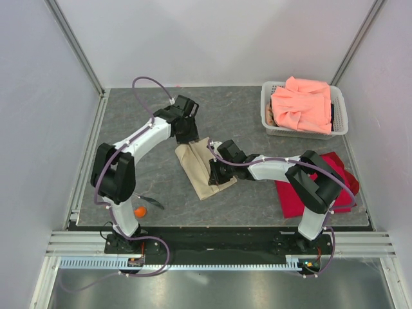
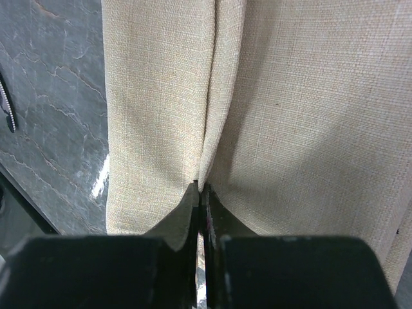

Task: Fold the napkin into a case and place the utensils inside
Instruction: Fold the 2/3-rectangle-folded napkin at the center of the board.

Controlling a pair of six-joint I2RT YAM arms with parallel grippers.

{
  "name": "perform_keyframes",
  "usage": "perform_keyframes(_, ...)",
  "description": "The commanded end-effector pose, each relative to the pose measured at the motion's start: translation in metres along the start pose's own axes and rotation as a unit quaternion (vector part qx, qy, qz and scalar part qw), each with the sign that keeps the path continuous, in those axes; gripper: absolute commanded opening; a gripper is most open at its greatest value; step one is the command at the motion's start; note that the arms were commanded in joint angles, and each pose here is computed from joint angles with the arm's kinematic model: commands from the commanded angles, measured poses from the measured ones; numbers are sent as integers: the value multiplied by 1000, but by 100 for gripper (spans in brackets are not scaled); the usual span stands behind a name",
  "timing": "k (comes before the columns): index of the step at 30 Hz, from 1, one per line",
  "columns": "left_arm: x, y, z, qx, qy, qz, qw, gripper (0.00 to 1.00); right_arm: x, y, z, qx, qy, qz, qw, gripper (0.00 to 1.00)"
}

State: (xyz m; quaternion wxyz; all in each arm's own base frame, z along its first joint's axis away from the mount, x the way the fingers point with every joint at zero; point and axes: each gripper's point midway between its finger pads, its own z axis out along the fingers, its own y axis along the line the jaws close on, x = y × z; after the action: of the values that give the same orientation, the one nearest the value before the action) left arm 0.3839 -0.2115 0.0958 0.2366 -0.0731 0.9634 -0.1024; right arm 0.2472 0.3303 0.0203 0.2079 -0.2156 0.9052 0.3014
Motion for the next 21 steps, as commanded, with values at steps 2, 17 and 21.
perform_keyframes(2, -25, 9, -23, 35, -37, -9, 999, 43, -3, -8, -1, 13, -9, 2, 1000, 10)
perform_keyframes(17, -24, 17, 27, 59, 6, -27, 998, 8, -9, -7, -8, 13, -17, 5, 1000, 40)
perform_keyframes(21, -23, 12, 39, 68, 11, -34, 997, 8, -18, -2, -11, 10, -19, 1, 1000, 46)
